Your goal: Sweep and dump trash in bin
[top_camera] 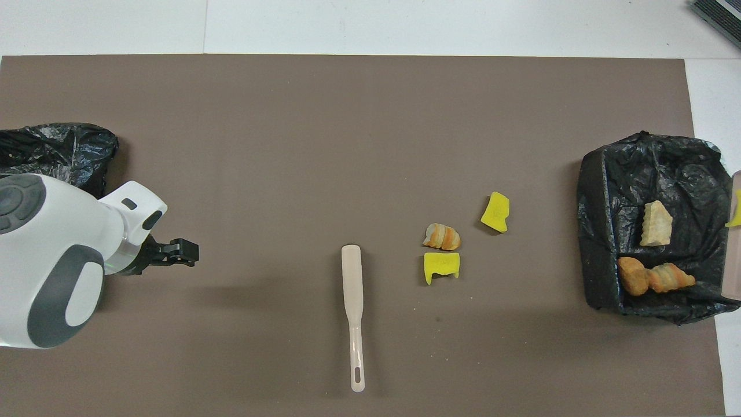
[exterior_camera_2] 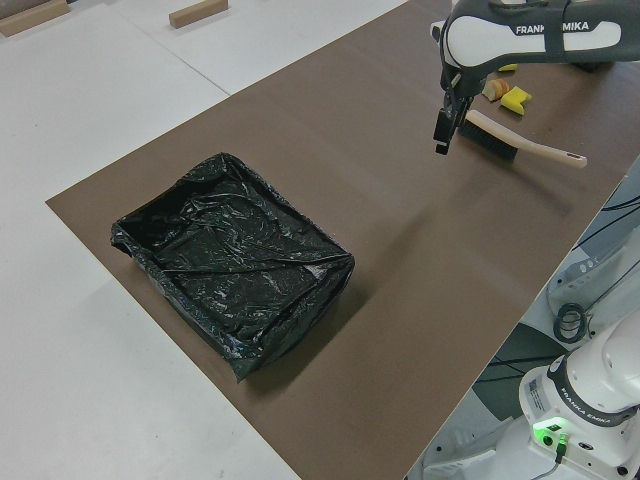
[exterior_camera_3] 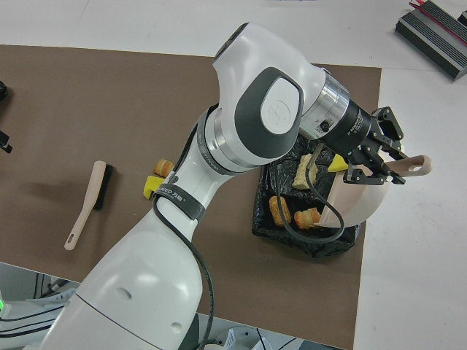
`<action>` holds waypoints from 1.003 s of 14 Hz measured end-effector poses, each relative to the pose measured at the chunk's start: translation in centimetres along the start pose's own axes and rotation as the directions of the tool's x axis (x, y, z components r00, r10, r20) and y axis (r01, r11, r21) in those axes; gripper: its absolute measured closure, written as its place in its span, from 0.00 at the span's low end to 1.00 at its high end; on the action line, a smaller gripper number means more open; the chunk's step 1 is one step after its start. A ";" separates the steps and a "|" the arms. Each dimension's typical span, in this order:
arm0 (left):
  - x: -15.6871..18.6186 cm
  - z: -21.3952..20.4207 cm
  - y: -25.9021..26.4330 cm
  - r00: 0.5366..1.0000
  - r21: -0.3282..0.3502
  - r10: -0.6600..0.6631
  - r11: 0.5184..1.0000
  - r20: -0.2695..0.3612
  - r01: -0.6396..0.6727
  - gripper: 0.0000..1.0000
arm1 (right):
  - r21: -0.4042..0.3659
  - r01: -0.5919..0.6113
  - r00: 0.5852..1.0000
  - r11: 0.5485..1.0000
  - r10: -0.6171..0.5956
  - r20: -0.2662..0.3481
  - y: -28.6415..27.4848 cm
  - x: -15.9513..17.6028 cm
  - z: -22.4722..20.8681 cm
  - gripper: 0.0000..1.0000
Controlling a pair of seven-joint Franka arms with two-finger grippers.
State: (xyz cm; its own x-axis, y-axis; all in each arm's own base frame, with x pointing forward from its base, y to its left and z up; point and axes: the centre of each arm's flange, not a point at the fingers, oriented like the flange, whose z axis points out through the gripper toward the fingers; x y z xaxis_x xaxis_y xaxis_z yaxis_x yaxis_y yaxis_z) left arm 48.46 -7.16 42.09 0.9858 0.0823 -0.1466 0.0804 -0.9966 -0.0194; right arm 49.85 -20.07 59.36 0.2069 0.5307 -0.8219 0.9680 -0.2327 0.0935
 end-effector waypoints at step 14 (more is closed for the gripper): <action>0.0 -15.4 -7.9 0.995 -0.025 0.050 0.998 -0.086 -0.053 0.00 | -0.062 0.059 0.996 0.996 -0.054 0.075 -0.9 -0.6 -4.6 0.67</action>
State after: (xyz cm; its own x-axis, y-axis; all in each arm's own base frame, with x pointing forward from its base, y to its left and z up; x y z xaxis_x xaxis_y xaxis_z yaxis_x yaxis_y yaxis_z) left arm 50.09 0.60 57.42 0.9976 0.0311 -0.0616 0.0320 -0.9994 0.0127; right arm 49.47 -16.44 62.33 0.1432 0.4800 -0.8655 0.9854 -0.1503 0.0797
